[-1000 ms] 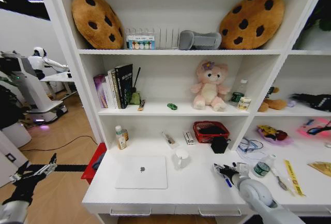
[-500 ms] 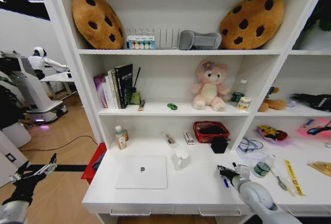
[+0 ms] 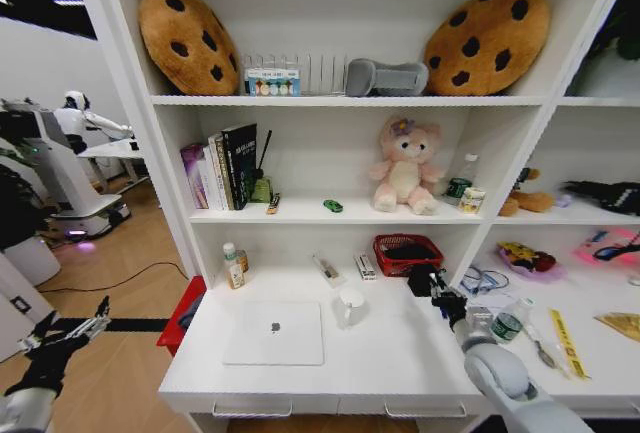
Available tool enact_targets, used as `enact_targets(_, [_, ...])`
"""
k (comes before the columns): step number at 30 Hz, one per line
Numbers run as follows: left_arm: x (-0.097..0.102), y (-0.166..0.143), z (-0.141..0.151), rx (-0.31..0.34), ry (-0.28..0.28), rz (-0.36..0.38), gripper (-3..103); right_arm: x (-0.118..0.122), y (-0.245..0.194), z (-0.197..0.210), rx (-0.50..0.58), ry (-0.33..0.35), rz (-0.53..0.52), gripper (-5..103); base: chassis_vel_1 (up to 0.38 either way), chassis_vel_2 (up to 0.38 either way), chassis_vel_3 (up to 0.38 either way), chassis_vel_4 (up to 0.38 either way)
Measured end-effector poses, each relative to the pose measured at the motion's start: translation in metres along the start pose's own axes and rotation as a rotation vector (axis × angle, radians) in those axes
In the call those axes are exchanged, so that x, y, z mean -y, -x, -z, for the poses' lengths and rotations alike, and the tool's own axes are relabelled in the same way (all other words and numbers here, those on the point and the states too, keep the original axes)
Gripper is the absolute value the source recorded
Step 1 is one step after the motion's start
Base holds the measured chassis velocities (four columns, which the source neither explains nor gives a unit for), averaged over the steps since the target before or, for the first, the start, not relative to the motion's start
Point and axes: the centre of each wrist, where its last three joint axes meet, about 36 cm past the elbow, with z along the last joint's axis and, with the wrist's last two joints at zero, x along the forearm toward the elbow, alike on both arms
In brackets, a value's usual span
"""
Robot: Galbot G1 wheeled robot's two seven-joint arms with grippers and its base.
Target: Organize the objects on the table.
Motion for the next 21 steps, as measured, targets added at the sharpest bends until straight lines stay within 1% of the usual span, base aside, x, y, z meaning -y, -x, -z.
enact_targets(5, [0.0, 0.0, 0.0, 0.0, 0.0, 0.0, 100, 0.006, 0.02, 0.006, 0.027, 0.008, -0.015, 12, 0.0, 0.0, 0.0, 0.0])
enact_targets(8, [0.0, 0.0, 0.0, 0.0, 0.0, 0.0, 100, 0.017, 0.047, 0.013, 0.043, 0.01, -0.049, 12, 0.0, 0.0, 0.0, 0.0])
enact_targets(9, [0.0, 0.0, 0.0, 0.0, 0.0, 0.0, 100, 0.017, 0.047, 0.013, 0.043, 0.01, -0.049, 12, 0.0, 0.0, 0.0, 0.0])
enact_targets(12, [0.0, 0.0, 0.0, 0.0, 0.0, 0.0, 100, 0.029, 0.072, 0.013, 0.043, 0.014, -0.082, 12, 0.0, 0.0, 0.0, 0.0])
enact_targets(13, [0.0, 0.0, 0.0, 0.0, 0.0, 0.0, 100, 0.029, 0.072, 0.013, 0.043, 0.014, -0.082, 12, 0.0, 0.0, 0.0, 0.0])
enact_targets(15, [0.0, 0.0, 0.0, 0.0, 0.0, 0.0, 100, 0.036, 0.087, 0.012, 0.038, 0.019, -0.101, 12, 0.0, 0.0, 0.0, 0.0])
enact_targets(18, [0.0, 0.0, 0.0, 0.0, 0.0, 0.0, 100, 0.039, 0.099, 0.007, 0.026, 0.02, -0.11, 12, 0.0, 0.0, 0.0, 0.0])
enact_targets(21, [0.0, 0.0, 0.0, 0.0, 0.0, 0.0, 100, 0.037, 0.109, 0.004, 0.02, 0.026, -0.106, 12, 0.0, 0.0, 0.0, 0.0])
